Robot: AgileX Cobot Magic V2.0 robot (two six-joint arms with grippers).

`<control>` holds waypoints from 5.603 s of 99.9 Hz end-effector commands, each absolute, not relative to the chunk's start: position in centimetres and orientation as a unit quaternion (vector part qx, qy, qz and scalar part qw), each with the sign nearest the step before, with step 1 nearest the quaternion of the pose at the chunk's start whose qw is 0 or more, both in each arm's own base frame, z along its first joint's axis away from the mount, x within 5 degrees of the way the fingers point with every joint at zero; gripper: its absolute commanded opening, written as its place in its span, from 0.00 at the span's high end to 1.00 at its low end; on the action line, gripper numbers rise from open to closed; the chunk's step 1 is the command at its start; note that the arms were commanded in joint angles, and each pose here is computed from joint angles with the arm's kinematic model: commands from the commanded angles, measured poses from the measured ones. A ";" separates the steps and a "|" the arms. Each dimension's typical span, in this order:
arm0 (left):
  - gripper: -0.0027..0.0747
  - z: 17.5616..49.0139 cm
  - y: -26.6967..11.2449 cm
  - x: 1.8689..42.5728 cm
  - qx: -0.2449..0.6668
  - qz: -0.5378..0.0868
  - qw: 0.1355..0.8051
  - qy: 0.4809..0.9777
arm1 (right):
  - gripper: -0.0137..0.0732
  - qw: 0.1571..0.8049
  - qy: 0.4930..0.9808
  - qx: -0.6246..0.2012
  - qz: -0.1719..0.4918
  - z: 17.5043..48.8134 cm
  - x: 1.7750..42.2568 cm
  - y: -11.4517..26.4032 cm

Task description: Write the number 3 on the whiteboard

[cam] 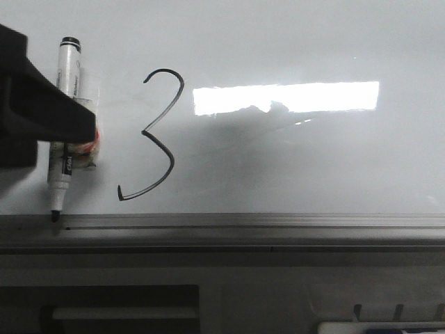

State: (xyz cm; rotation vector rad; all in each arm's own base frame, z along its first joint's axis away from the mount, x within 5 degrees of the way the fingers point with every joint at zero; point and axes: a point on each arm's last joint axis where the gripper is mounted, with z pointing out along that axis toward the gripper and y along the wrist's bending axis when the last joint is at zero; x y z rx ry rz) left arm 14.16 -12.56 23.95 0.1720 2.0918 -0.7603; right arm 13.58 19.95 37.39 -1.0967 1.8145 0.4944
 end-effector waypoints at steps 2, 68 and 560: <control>0.46 26.7 -11.7 13.9 0.066 -0.320 0.511 0.795 | 0.32 0.527 0.702 -0.422 0.229 40.6 12.8 18.6; 0.99 29.3 -5.3 5.1 0.267 -0.277 0.667 0.638 | 0.91 0.685 0.568 -0.375 0.261 35.2 4.4 6.1; 0.99 18.4 -0.4 5.3 -0.003 -0.038 0.636 0.770 | 0.91 0.692 0.721 -0.016 -0.035 19.1 5.6 -0.2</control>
